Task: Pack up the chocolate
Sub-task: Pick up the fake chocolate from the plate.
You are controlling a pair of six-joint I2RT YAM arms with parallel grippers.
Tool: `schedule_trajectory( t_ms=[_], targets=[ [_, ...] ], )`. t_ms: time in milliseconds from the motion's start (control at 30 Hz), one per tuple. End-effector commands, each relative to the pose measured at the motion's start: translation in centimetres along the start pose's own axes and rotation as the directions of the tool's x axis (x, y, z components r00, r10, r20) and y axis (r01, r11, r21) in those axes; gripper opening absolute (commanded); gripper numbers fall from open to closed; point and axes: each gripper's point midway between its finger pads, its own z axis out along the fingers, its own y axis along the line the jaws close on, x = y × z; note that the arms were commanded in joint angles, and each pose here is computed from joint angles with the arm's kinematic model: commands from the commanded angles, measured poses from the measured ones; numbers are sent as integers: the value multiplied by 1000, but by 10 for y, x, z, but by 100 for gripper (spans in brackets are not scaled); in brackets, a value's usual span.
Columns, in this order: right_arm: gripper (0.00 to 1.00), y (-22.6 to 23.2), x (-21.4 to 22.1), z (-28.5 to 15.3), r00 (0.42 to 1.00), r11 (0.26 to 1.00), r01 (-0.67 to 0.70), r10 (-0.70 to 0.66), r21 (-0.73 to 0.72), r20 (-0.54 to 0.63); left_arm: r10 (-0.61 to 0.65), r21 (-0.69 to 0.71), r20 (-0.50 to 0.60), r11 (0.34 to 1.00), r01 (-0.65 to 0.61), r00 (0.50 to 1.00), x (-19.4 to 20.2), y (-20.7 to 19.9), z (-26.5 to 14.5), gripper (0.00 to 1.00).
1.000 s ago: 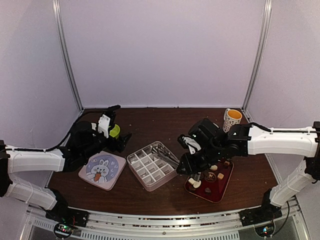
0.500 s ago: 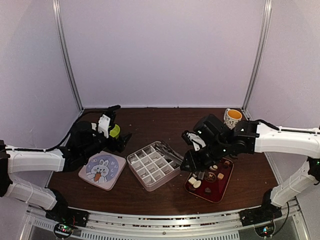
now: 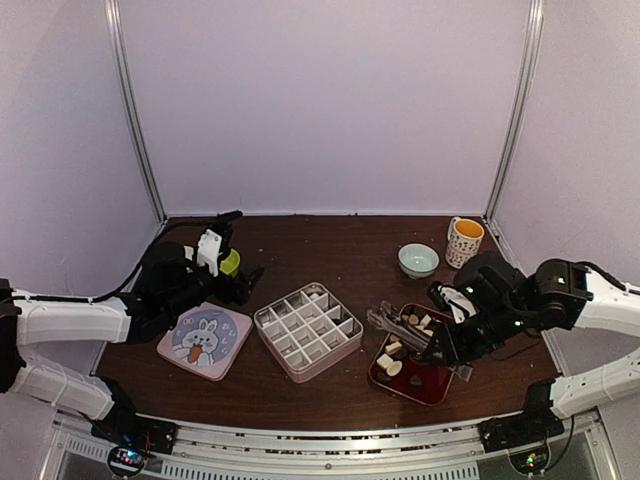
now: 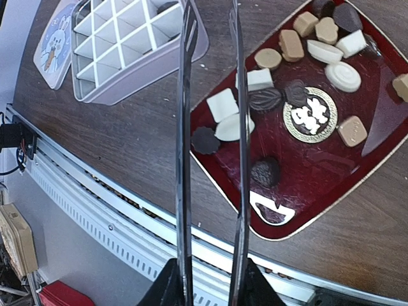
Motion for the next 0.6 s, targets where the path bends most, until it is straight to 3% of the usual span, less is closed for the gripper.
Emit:
schedule_trajectory(
  t_ms=[0, 300, 567],
  targets=[
    [28, -34, 10, -10, 996, 991, -86, 83, 105, 30, 8, 15, 45, 1000, -8, 999, -18, -3, 3, 98],
    [28, -63, 25, -10, 984, 970, -179, 178, 163, 21, 8, 15, 44, 1000, -8, 999, -17, -4, 3, 98],
    [31, -66, 42, -11, 977, 971, -202, 208, 131, -36, 8, 18, 40, 1000, -9, 999, -17, -4, 4, 98]
  ],
)
